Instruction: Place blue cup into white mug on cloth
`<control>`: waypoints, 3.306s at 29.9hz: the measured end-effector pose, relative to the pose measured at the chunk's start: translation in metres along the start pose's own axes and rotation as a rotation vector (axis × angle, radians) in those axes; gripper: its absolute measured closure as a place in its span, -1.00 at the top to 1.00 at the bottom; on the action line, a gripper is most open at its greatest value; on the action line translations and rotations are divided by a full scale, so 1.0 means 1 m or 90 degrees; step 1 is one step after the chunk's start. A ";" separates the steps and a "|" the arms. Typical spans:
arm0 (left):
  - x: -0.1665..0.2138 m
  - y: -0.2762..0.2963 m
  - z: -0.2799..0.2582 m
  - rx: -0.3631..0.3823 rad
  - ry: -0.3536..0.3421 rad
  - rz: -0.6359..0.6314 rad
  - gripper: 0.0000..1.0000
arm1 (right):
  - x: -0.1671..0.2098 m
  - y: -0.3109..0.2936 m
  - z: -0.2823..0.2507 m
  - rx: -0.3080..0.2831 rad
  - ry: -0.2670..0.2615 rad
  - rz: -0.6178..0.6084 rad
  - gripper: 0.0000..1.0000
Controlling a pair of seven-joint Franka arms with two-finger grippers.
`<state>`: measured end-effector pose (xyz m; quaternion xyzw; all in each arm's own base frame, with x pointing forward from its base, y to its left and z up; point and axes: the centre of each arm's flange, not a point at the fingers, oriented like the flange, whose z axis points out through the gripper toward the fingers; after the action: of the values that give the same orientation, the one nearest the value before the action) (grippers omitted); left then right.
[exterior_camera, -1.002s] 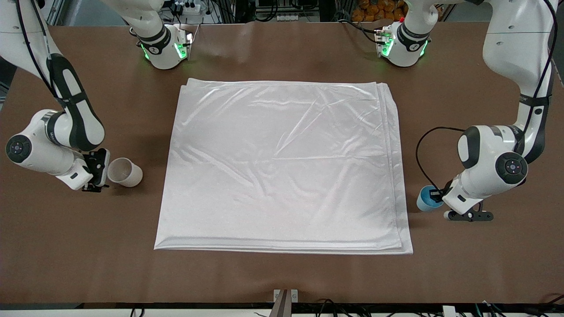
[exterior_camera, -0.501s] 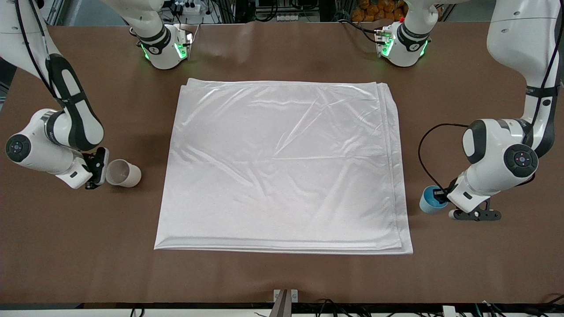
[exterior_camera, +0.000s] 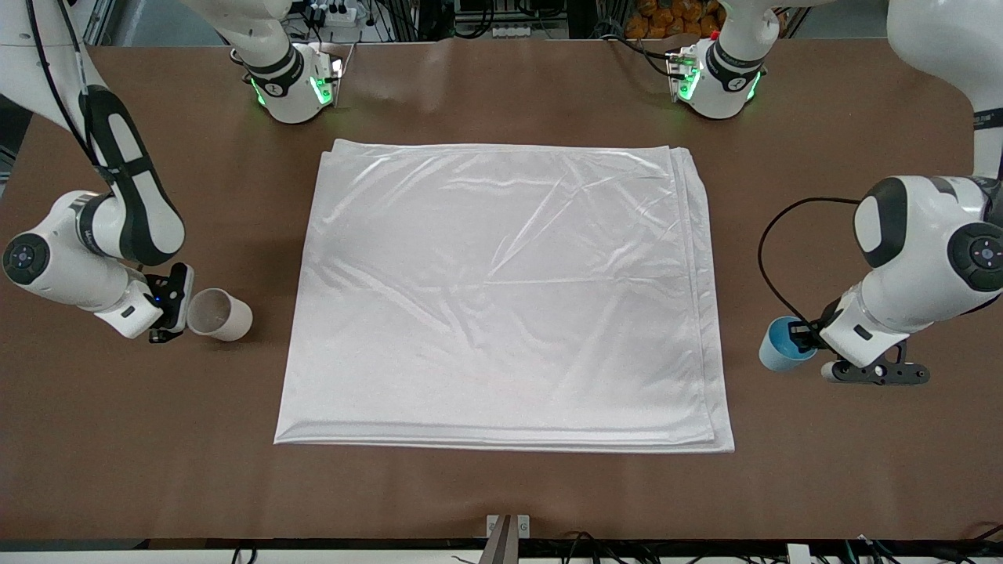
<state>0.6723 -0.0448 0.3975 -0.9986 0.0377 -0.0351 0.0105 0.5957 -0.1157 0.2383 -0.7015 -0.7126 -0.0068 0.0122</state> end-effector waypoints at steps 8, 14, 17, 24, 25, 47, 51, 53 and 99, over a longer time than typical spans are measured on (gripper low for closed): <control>-0.001 0.004 -0.028 -0.001 0.012 0.004 -0.92 | 0.058 0.011 -0.017 -0.018 0.035 -0.040 -0.62; -0.001 0.002 -0.028 0.000 0.012 0.002 -0.92 | 0.101 0.013 -0.020 -0.019 0.060 -0.057 -0.62; -0.001 0.002 -0.028 0.000 0.012 0.002 -0.92 | 0.126 0.014 -0.021 -0.017 0.066 -0.063 -0.62; -0.001 0.005 -0.026 -0.001 0.010 0.005 -0.92 | 0.196 0.011 -0.023 -0.013 0.069 -0.057 -0.62; -0.001 0.006 -0.026 -0.001 0.009 0.006 -0.92 | 0.209 0.009 -0.024 -0.013 0.069 -0.054 -0.62; 0.001 0.029 -0.035 -0.011 0.016 0.028 -0.92 | 0.382 -0.043 -0.029 -0.010 0.029 0.052 -0.62; 0.000 0.032 -0.036 -0.012 0.008 0.031 -0.92 | 0.412 -0.059 -0.028 -0.010 0.022 0.069 -0.62; 0.000 0.035 -0.040 -0.013 0.001 0.034 -0.92 | 0.426 -0.067 -0.027 -0.010 0.020 0.078 -0.62; -0.017 0.219 -0.038 -0.040 -0.044 -0.063 -0.92 | 0.521 -0.091 0.032 -0.022 -0.018 0.128 -0.04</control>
<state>0.6367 -0.2628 0.4287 -0.9997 -0.0114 0.0003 -0.0214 0.4962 0.4046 0.2208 -0.7696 -0.6384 -0.0080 -0.0091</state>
